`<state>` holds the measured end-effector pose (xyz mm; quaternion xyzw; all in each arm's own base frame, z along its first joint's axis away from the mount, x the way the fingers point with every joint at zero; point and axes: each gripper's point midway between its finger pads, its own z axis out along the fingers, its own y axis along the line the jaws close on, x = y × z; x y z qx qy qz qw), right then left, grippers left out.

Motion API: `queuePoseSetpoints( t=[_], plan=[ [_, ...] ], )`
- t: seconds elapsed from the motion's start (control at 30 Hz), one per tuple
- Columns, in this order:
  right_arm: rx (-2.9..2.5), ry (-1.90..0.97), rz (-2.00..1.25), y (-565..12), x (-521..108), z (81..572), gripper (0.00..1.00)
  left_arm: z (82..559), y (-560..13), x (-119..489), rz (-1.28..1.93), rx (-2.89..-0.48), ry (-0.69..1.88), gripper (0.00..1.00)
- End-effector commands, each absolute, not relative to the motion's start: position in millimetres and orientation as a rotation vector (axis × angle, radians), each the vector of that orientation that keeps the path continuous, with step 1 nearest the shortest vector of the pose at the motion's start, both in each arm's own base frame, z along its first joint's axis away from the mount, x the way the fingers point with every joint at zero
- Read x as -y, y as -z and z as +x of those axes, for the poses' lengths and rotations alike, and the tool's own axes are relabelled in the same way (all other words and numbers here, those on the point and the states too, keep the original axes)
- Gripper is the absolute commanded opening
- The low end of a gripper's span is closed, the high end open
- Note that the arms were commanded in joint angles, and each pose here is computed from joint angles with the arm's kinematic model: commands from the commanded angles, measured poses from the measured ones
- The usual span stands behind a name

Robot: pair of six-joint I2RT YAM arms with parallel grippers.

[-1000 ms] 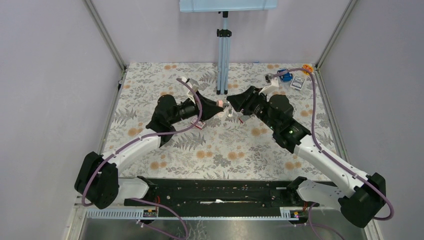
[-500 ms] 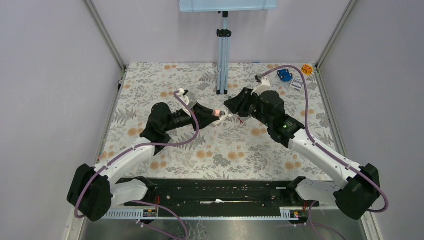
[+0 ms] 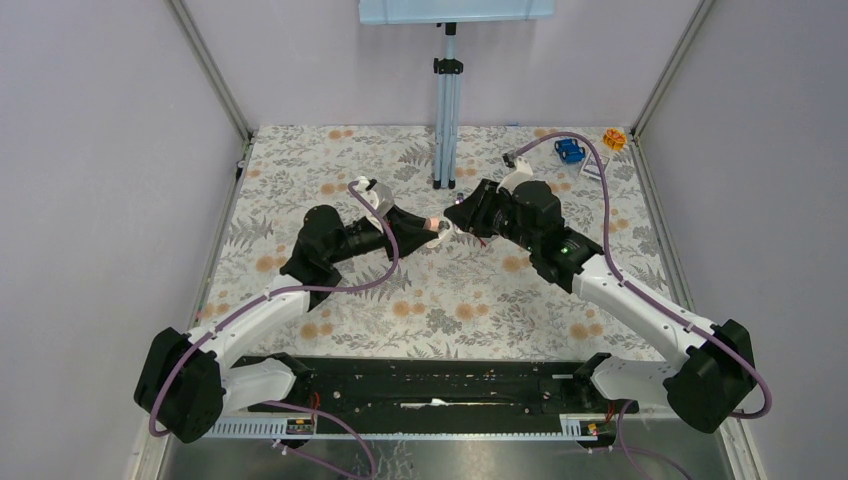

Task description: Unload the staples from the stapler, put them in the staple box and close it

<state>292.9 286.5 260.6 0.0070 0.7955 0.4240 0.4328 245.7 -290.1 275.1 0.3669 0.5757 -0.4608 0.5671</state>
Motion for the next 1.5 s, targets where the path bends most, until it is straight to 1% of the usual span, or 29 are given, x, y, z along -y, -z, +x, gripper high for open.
queuePoseSetpoints(
  t=[0.0,0.1,0.23,0.5,1.03,1.47],
  plan=[
    [-1.932,-1.09,-0.002,-280,-291,289,0.38,250,-296,288,0.846,-1.28,1.042,0.0],
    [-1.896,-1.083,-0.003,-290,-286,289,0.44,251,-294,289,0.846,-1.293,1.047,0.0],
    [-1.863,-1.078,-0.019,-299,-282,286,0.46,251,-292,289,0.844,-1.302,1.049,0.0],
    [-1.919,-1.093,-0.027,-280,-286,281,0.39,254,-292,288,0.83,-1.306,1.036,0.0],
    [-2.015,-1.084,-0.047,-249,-291,278,0.38,256,-291,286,0.814,-1.313,1.021,0.0],
    [-2.161,-0.991,-0.007,-200,-287,280,0.36,253,-297,284,0.794,-1.286,1.034,0.0]
  ],
)
